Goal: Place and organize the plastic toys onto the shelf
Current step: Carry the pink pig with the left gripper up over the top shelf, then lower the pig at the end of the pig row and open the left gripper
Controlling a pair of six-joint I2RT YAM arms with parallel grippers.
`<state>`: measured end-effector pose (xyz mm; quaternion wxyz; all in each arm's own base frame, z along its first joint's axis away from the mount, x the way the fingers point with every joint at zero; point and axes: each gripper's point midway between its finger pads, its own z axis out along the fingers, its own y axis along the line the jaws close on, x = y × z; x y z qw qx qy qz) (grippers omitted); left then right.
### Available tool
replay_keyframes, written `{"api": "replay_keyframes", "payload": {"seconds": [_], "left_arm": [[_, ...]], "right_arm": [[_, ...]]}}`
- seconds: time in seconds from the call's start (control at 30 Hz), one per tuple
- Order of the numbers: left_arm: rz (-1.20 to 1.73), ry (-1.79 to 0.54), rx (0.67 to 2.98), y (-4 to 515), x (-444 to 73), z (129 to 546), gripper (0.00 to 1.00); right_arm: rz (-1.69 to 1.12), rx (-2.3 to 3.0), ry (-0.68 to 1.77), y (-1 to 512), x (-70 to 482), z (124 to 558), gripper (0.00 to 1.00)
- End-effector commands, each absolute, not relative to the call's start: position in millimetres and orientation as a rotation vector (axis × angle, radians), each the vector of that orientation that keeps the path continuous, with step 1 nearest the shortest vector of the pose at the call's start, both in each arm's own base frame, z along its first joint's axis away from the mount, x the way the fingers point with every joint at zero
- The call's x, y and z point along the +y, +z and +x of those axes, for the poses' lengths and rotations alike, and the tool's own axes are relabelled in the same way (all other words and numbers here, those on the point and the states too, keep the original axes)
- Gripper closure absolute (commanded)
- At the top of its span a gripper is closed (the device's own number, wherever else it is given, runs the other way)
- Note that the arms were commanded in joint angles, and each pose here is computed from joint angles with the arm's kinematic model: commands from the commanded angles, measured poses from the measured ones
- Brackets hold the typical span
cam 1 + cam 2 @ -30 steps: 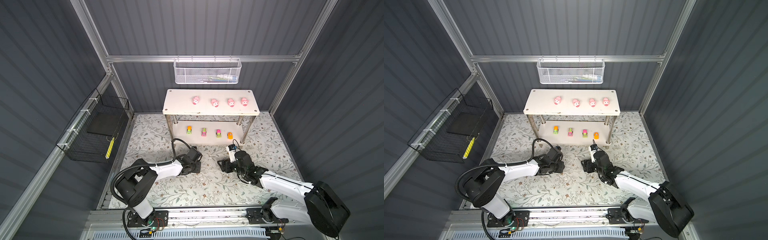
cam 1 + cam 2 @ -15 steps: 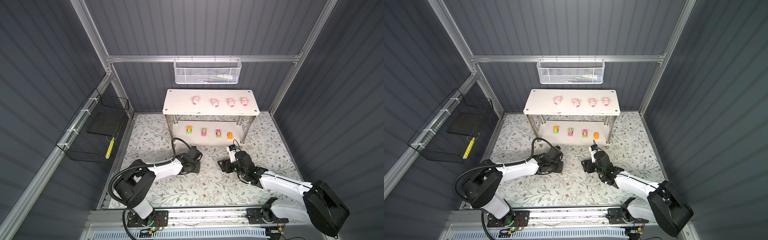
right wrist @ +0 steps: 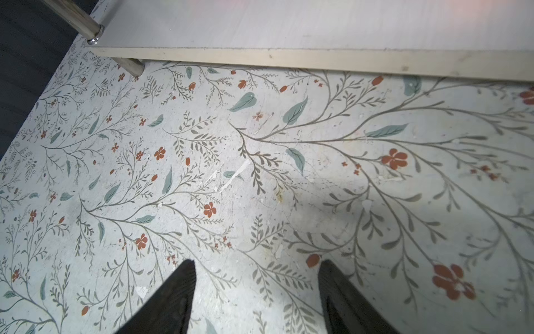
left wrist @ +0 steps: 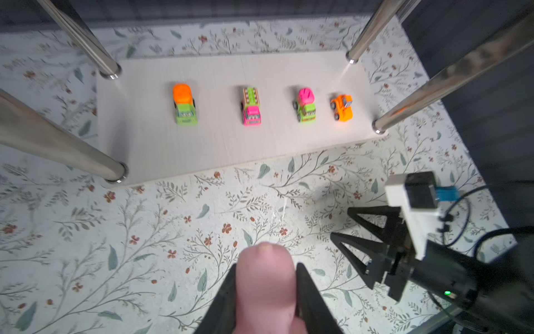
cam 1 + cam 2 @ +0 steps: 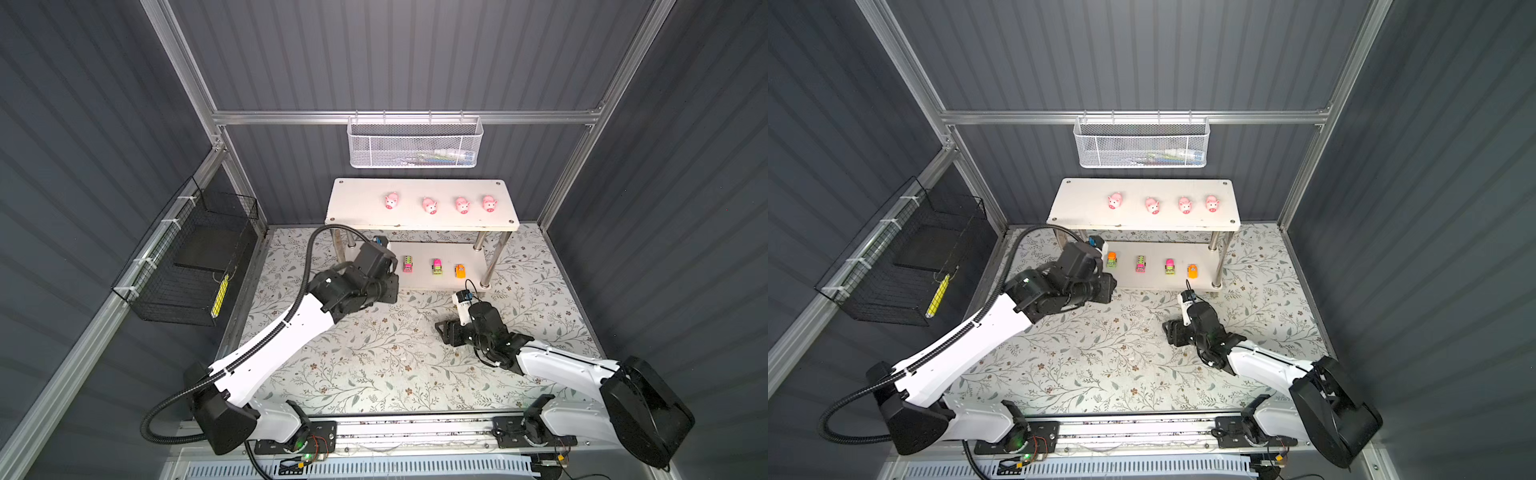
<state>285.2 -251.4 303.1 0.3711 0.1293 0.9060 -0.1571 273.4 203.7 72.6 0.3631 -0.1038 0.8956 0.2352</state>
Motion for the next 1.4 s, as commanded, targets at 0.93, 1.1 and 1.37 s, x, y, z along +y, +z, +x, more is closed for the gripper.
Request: {"api": "replay_keyframes", "payload": {"seconds": [0.93, 1.1, 1.37], "left_arm": [[0.231, -0.123, 2.08, 419, -190, 427, 0.66], [0.205, -0.157, 2.089, 415, -184, 447, 0.66], [0.183, -0.215, 2.114, 400, -181, 471, 0.65]], "right_arm": [[-0.288, 2.309, 0.63, 72, 210, 278, 0.31], [-0.29, 2.314, 0.629, 71, 211, 279, 0.31], [-0.29, 2.32, 0.626, 70, 211, 281, 0.31]]}}
